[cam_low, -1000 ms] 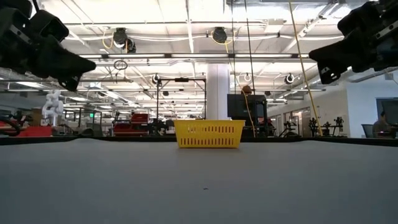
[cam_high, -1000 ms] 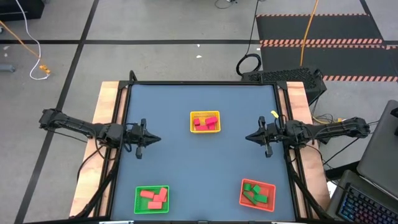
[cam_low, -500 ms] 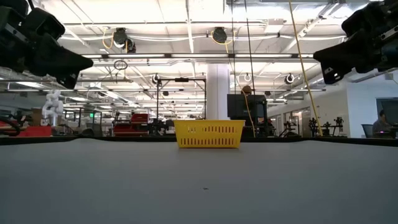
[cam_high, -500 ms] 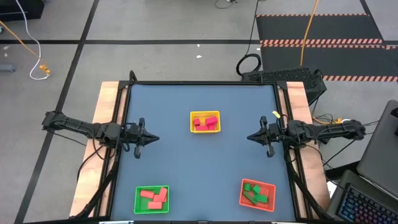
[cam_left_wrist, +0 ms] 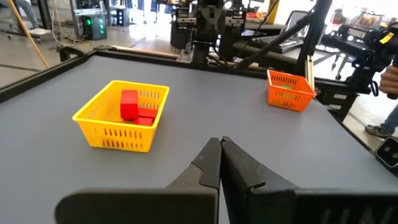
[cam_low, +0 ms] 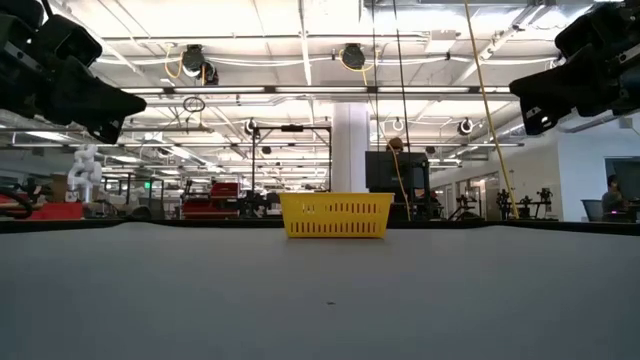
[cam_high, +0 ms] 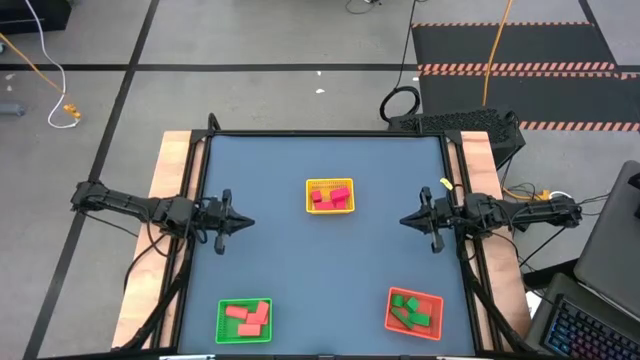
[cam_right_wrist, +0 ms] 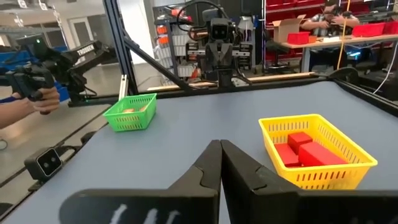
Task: Sort & place blocks by color
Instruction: Return to Home Position
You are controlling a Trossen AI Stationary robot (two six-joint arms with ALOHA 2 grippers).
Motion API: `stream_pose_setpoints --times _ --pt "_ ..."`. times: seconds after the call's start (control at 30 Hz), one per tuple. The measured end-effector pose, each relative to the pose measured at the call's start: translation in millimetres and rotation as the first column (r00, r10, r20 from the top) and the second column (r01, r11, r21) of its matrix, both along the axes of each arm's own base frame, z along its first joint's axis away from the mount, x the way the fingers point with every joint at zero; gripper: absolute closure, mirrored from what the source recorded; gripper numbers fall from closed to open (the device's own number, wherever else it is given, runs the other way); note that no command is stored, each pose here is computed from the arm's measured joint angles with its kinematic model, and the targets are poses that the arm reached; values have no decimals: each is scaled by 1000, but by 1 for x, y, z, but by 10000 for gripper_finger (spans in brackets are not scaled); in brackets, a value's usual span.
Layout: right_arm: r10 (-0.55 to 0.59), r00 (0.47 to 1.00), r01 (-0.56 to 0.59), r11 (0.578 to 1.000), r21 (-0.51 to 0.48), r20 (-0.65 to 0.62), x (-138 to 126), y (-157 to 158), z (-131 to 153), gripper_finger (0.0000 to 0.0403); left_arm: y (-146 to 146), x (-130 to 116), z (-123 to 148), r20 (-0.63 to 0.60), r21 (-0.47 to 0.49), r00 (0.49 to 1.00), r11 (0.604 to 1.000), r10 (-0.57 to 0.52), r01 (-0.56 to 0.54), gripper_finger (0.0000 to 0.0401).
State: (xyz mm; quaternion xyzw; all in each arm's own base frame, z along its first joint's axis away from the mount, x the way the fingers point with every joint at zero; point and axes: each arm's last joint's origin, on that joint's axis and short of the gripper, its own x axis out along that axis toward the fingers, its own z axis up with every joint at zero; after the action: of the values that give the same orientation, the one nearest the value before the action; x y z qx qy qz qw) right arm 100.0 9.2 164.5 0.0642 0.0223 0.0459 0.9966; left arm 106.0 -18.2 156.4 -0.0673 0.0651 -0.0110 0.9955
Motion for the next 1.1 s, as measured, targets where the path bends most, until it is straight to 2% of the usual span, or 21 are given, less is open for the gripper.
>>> stream_pose_setpoints --times 0.1,0.27,0.5,1.1 --pt "-3 1000 4 1000 10 -3 0 0 0 403 0 0 0 -1 8 1000 1000 -4 4 397" --pt "-5 1000 6 998 67 -7 0 0 0 403 0 0 0 -1 21 1000 1000 -7 7 373" --pt "-5 1000 5 998 66 -3 0 0 0 403 0 0 0 4 20 1000 1000 -7 7 354" --pt "-4 1000 4 998 67 0 0 0 1 403 0 0 1 12 19 1000 1000 -7 6 352"
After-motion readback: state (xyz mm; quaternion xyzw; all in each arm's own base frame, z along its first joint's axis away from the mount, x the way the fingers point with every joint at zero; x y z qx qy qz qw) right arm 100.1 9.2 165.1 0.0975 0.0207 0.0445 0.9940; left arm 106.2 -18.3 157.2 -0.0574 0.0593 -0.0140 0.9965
